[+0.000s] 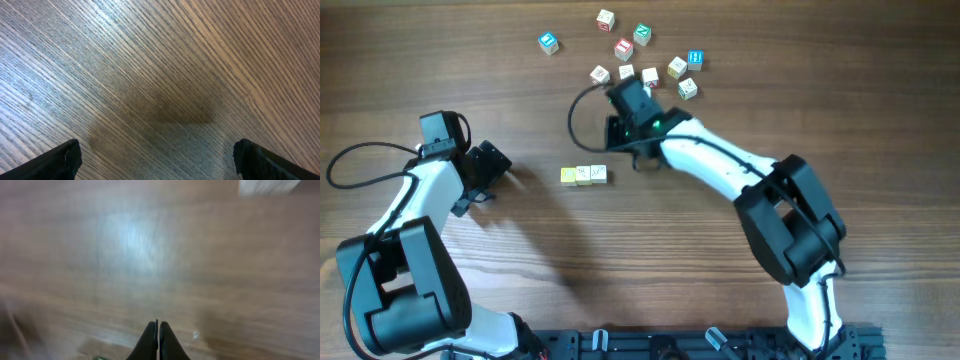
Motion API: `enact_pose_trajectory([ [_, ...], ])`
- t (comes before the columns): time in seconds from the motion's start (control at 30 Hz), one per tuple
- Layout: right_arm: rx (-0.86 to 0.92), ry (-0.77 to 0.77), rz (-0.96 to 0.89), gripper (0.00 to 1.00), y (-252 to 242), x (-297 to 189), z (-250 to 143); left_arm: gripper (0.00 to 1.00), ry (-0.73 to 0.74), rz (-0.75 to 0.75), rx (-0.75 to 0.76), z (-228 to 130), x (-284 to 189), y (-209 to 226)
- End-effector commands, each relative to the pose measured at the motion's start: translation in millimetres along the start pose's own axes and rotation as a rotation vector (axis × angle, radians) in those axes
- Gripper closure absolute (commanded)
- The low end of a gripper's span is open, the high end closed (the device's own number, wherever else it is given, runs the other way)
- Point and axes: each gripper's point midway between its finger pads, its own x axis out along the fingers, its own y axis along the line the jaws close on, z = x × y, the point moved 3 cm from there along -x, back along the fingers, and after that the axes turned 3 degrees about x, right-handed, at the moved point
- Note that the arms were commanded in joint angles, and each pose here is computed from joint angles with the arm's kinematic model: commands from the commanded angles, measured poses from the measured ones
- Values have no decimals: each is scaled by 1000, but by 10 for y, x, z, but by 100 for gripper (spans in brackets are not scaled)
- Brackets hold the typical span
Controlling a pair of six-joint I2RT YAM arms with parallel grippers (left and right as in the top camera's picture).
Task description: Form a horizontal line
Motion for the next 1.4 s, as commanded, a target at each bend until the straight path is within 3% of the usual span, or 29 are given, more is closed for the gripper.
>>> enact_pose_trajectory([
  [0.0, 36, -38, 66, 95, 214, -242, 445, 0, 3, 13, -3, -14, 27, 27],
  [0.1, 16, -30, 57, 95, 321, -444, 555, 0, 3, 13, -3, -14, 27, 27],
  [0.2, -82, 9, 36, 95, 340, -430, 421, 0, 3, 13, -3, -14, 27, 27],
  [0.43, -76, -59, 51, 95, 413, -433, 536, 0, 3, 13, -3, -14, 27, 27],
  [0.93, -155, -138, 40, 96, 719, -371, 391, 0, 3, 13, -3, -14, 27, 27],
  [1.37, -157, -64, -1, 96, 586, -27, 196, 0, 3, 13, -3, -14, 27, 27],
])
